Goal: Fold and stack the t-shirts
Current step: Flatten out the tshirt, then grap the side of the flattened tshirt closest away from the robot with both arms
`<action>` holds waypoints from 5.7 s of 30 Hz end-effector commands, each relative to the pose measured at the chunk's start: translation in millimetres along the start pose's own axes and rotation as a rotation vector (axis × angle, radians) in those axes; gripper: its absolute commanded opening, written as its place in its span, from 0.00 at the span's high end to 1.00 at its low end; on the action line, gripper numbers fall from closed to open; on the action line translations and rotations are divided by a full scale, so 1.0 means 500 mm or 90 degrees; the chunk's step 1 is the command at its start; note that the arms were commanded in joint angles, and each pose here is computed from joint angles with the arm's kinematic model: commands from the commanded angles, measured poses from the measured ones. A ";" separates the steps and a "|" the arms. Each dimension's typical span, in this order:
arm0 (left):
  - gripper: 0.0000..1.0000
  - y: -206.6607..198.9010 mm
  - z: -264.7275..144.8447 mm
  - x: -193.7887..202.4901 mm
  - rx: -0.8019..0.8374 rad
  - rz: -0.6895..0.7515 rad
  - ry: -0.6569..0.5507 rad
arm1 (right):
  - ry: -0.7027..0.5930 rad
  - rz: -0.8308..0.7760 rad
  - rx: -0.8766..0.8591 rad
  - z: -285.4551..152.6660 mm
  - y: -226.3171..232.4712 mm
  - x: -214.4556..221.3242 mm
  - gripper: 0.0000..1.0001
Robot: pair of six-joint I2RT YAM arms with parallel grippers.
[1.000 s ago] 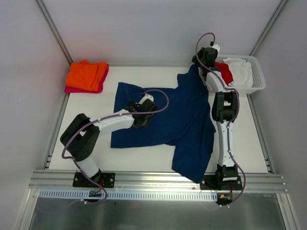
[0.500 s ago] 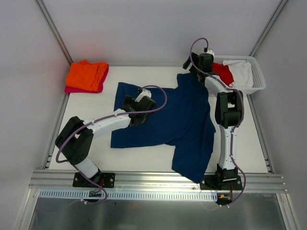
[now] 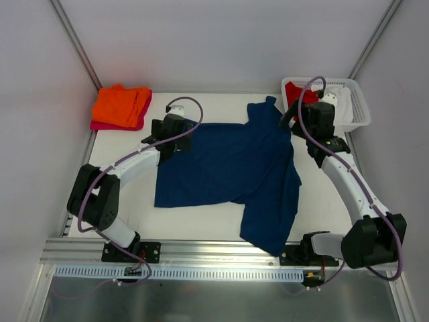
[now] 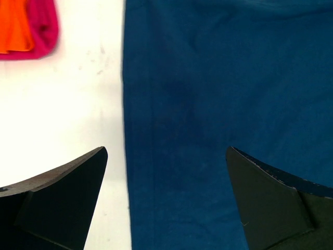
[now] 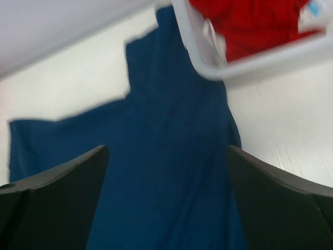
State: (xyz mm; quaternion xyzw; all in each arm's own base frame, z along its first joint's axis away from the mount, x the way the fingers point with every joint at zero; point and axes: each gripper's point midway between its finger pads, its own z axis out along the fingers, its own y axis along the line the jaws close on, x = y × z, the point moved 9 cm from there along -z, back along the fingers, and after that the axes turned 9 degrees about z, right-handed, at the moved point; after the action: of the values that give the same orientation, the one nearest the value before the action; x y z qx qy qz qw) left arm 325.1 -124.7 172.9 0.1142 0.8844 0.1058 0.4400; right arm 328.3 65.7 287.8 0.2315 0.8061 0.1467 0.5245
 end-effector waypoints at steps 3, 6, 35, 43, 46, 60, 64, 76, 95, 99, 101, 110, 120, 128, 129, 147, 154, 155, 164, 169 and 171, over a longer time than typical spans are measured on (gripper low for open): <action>0.01 -0.031 0.039 -0.033 0.071 0.017 -0.023 | 0.097 -0.036 0.076 -0.057 -0.087 0.115 0.01; 0.01 -0.042 0.051 -0.053 0.102 0.017 -0.039 | 0.119 -0.042 0.087 -0.078 -0.113 0.146 0.01; 0.01 -0.011 0.225 -0.088 0.034 -0.017 0.092 | 0.134 -0.040 0.062 -0.207 -0.180 0.206 0.00; 0.01 -0.030 0.260 -0.073 0.051 -0.010 0.159 | 0.096 -0.011 0.013 -0.249 -0.154 0.169 0.01; 0.01 -0.039 0.270 -0.067 0.068 -0.022 0.181 | 0.095 -0.004 0.006 -0.251 -0.150 0.166 0.00; 0.83 -0.038 0.322 -0.008 0.154 -0.199 0.302 | 0.103 -0.006 0.007 -0.256 -0.151 0.168 0.00; 0.87 -0.024 0.330 0.008 0.143 -0.234 0.341 | 0.093 -0.010 0.008 -0.268 -0.151 0.160 0.01; 0.95 0.015 0.335 0.008 0.186 -0.255 0.397 | 0.083 -0.011 -0.002 -0.279 -0.145 0.148 0.01; 1.00 0.035 0.298 -0.026 0.147 -0.195 0.377 | 0.067 -0.007 -0.018 -0.302 -0.138 0.132 0.00; 1.00 0.046 0.302 -0.021 0.120 -0.177 0.375 | 0.066 -0.009 -0.020 -0.303 -0.136 0.129 0.00; 1.00 0.048 0.305 -0.020 0.131 -0.179 0.376 | 0.068 -0.011 -0.020 -0.303 -0.136 0.128 0.01; 1.00 0.097 0.324 -0.026 0.117 -0.190 0.363 | 0.075 -0.024 -0.014 -0.298 -0.133 0.124 0.01; 1.00 0.148 0.373 -0.092 0.148 -0.224 0.288 | 0.093 -0.032 -0.009 -0.278 -0.126 0.125 0.01; 1.00 0.153 0.403 -0.135 0.164 -0.217 0.238 | 0.103 -0.032 0.002 -0.251 -0.131 0.139 0.00; 0.96 0.153 0.404 -0.138 0.169 -0.216 0.234 | 0.104 -0.034 0.003 -0.246 -0.131 0.140 0.00; 0.01 0.106 0.045 -0.197 0.039 -0.163 0.134 | 0.153 -0.074 0.100 -0.166 -0.126 0.133 0.01; 0.01 0.108 -0.021 -0.002 -0.060 -0.169 0.217 | 0.232 -0.039 0.109 -0.139 -0.134 0.185 0.01; 0.01 0.113 -0.039 0.005 -0.079 -0.209 0.208 | 0.247 -0.036 0.121 -0.136 -0.140 0.196 0.00; 0.01 0.057 -0.077 0.203 -0.058 -0.361 0.305 | 0.361 0.065 0.167 -0.151 -0.205 0.340 0.01; 0.01 0.044 -0.094 0.256 -0.005 -0.388 0.266 | 0.395 0.132 0.142 -0.181 -0.219 0.411 0.01; 0.01 0.044 -0.099 0.265 -0.002 -0.388 0.257 | 0.405 0.144 0.142 -0.203 -0.216 0.445 0.01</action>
State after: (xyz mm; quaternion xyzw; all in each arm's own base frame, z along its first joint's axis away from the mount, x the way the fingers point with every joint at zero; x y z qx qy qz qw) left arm 203.8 -61.1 101.2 -0.1616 0.9615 0.0442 0.2177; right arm 149.6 74.4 108.6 0.2877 0.9238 0.1341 0.2140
